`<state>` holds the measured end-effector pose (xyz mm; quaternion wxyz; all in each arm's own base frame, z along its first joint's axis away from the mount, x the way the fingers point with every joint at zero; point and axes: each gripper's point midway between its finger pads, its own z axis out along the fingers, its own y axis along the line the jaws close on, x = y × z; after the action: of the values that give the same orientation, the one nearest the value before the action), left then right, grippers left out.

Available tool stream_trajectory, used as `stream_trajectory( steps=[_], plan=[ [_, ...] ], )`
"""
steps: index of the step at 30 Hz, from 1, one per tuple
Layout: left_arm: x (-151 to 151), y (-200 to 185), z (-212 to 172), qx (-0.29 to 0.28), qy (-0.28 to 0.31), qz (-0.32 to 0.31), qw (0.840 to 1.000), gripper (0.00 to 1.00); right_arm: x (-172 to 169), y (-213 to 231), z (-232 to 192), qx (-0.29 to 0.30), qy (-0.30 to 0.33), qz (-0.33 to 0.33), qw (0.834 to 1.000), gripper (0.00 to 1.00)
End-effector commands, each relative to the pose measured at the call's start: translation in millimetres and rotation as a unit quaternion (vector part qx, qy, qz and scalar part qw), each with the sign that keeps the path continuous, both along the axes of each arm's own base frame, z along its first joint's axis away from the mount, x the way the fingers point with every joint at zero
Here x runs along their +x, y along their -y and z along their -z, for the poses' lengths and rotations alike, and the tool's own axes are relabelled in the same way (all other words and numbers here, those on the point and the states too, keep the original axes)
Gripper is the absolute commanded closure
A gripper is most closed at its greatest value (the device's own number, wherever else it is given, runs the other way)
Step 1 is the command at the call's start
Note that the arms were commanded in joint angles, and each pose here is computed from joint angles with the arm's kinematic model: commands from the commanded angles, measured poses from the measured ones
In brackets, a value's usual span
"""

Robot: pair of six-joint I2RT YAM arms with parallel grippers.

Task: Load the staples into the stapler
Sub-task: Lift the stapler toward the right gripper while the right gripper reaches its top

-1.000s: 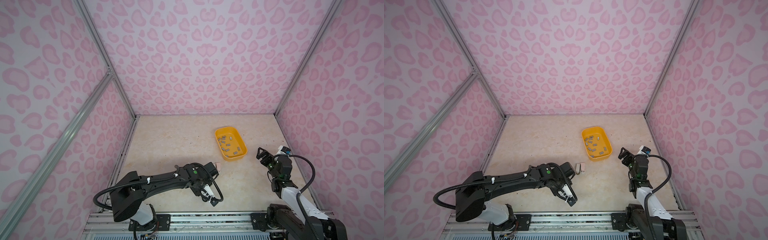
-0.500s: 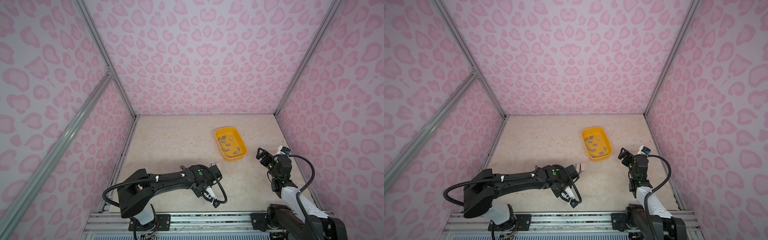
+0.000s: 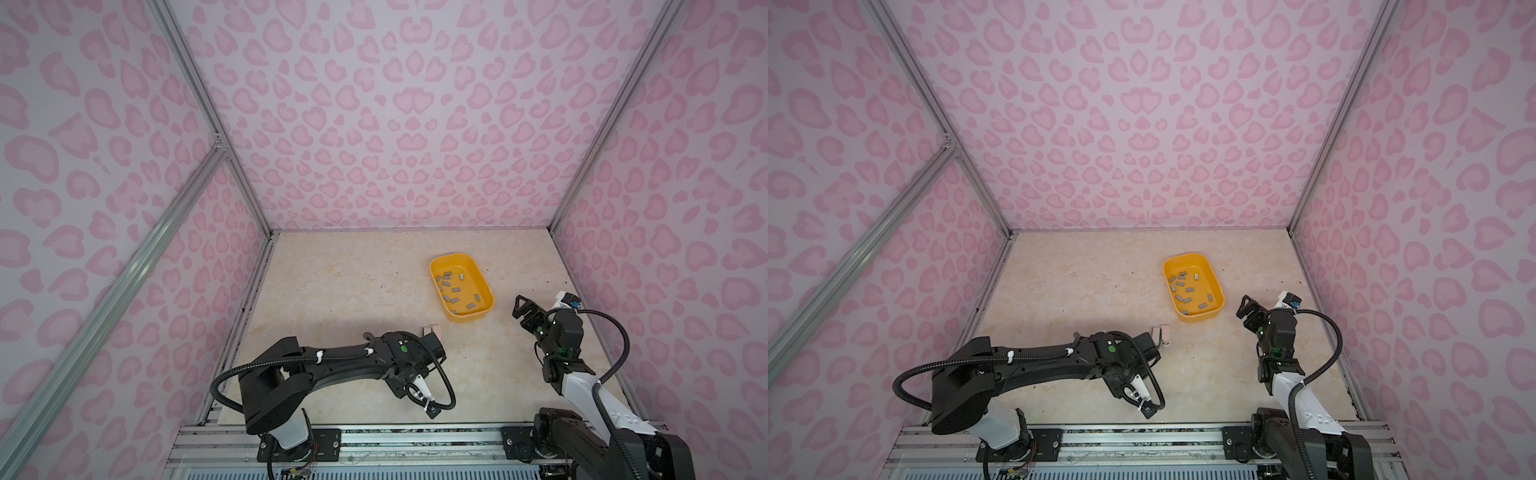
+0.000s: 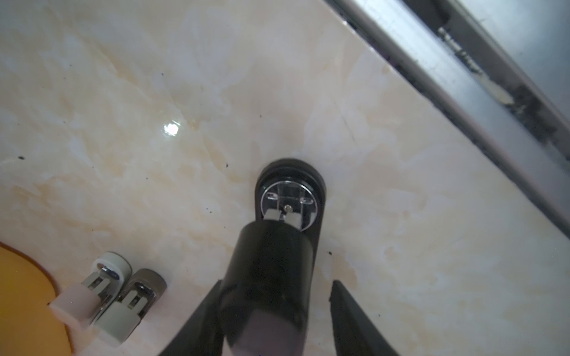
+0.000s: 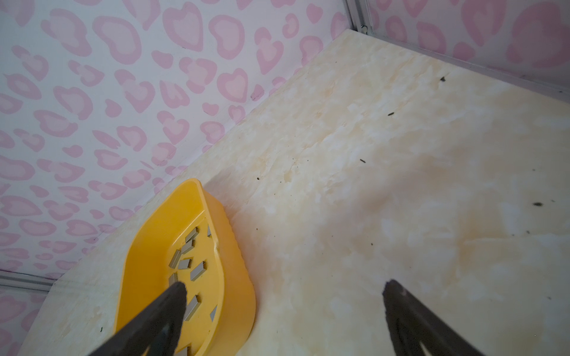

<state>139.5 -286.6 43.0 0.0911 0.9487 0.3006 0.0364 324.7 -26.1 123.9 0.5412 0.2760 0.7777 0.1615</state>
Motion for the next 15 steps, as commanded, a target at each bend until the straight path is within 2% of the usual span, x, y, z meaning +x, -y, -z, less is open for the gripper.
stream_trajectory(
  steps=[1,4,8,11,15],
  plan=[
    [-3,3,1,0.001,-0.01,0.002,1.0,0.52,2,2,-4,-0.003,0.006,0.004,1.0,0.01],
    [-2,4,-1,0.0,-0.009,0.001,1.0,0.63,3,1,-4,-0.003,0.005,0.003,1.0,0.01],
    [-2,6,-9,-0.014,-0.006,-0.001,1.0,0.96,2,2,-4,-0.003,0.006,0.004,1.0,0.01],
    [7,9,-25,-0.044,0.014,-0.017,0.999,0.96,3,2,-4,-0.003,0.006,0.004,1.0,0.01],
    [30,9,-70,-0.136,0.063,-0.068,0.986,0.96,3,0,-5,-0.005,0.007,-0.001,1.0,0.01]
  ],
)
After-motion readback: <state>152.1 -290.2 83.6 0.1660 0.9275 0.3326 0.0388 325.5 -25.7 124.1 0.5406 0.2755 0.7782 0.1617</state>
